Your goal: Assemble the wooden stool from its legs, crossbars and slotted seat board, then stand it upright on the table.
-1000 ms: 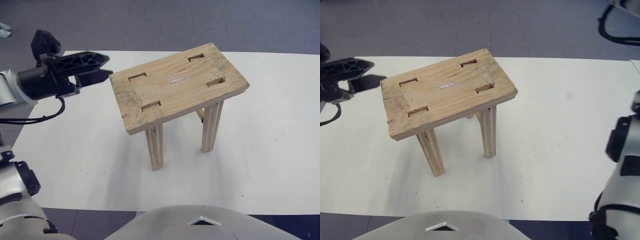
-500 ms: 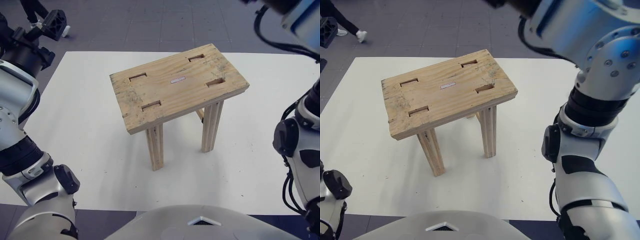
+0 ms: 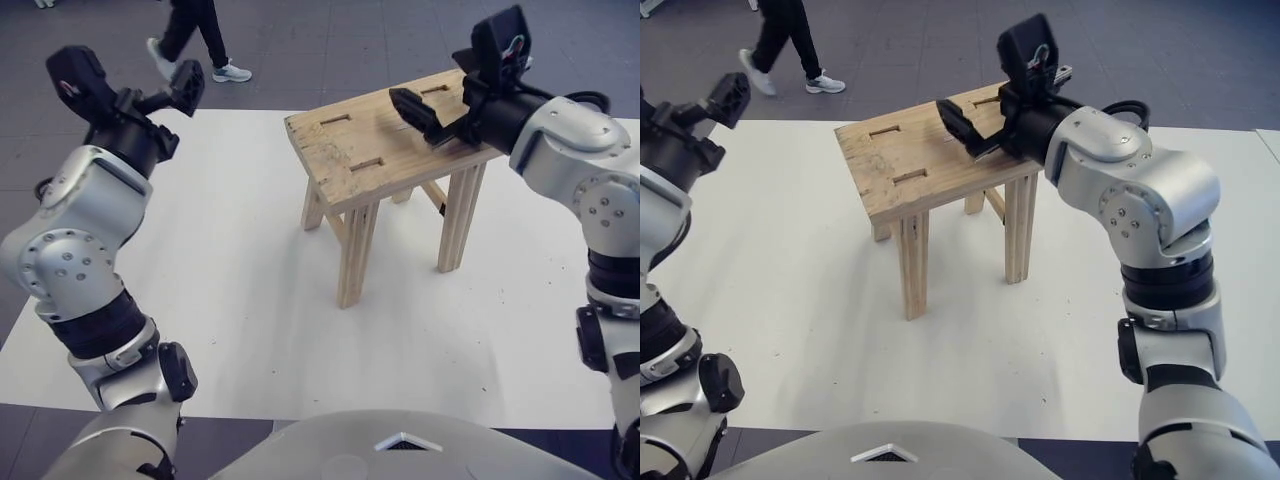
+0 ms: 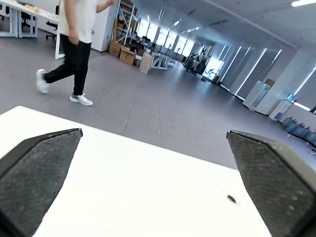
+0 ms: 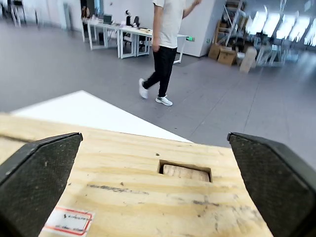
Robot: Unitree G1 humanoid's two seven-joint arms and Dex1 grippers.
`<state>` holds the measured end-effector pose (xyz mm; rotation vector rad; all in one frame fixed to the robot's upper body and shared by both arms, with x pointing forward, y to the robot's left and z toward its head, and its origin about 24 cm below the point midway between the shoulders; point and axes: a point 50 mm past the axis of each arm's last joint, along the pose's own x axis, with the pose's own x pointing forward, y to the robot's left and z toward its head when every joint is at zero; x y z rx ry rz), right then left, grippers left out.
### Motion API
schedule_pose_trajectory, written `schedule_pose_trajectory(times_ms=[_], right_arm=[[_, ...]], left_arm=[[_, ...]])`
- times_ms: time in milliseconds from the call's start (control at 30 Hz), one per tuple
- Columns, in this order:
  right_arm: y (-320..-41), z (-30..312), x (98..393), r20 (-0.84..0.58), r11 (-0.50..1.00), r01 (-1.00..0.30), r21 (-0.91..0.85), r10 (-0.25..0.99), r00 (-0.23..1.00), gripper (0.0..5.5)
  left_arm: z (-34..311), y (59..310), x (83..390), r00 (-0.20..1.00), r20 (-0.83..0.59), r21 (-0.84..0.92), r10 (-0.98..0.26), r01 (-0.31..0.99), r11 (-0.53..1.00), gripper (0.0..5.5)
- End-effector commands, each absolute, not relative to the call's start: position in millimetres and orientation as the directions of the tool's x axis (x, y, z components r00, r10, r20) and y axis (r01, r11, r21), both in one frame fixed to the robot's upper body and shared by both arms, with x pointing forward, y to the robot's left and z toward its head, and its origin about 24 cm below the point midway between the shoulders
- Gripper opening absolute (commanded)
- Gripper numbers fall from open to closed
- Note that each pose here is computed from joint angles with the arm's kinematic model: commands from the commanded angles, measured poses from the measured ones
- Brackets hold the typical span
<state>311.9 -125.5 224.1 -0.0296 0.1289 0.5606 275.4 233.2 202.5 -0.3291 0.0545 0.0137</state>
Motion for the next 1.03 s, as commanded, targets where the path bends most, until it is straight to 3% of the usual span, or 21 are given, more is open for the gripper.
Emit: schedule_pose_trajectory(times_ms=[33,167,233,300,367,533,633,833,1033], right_arm=[[-143,239,323,-0.157,0.875,-0.458,0.159,0.480,0.863,5.48],[-180,310,327,0.038,0.913,-0.387,0.130,0.386,0.922,5.48],[-198,323,330,0.080,0.944,-0.317,0.093,0.311,0.947,5.48],[-217,299,340,0.040,0.981,-0.192,-0.021,0.192,0.981,5.48],[-231,248,352,-0.055,0.988,-0.122,-0.091,0.117,0.992,5.48],[-251,131,358,-0.220,0.998,0.001,-0.060,-0.014,0.975,5.48],[-248,82,356,-0.287,1.000,0.003,-0.023,-0.010,0.958,5.48],[-223,78,355,-0.209,0.997,-0.074,0.015,0.075,0.975,5.48],[-199,72,334,-0.101,0.982,-0.187,-0.013,0.185,0.978,5.48]], left_arm=[[189,233,275,0.995,-0.088,-0.285,0.056,-0.079,0.955,5.50],[170,239,272,0.984,-0.128,-0.254,0.123,-0.152,0.955,5.50],[165,239,271,0.984,-0.127,-0.257,0.126,-0.155,0.954,5.50],[158,237,272,0.988,-0.121,-0.231,0.095,-0.121,0.965,5.50],[145,239,274,0.987,-0.131,-0.196,0.098,-0.123,0.973,5.50],[94,237,275,0.983,-0.151,-0.168,0.101,-0.126,0.978,5.50],[70,235,277,0.981,-0.160,-0.203,0.105,-0.137,0.970,5.50],[62,247,279,0.984,-0.137,-0.224,0.111,-0.140,0.964,5.50],[81,236,290,0.995,-0.078,-0.175,0.061,-0.074,0.982,5.50]])
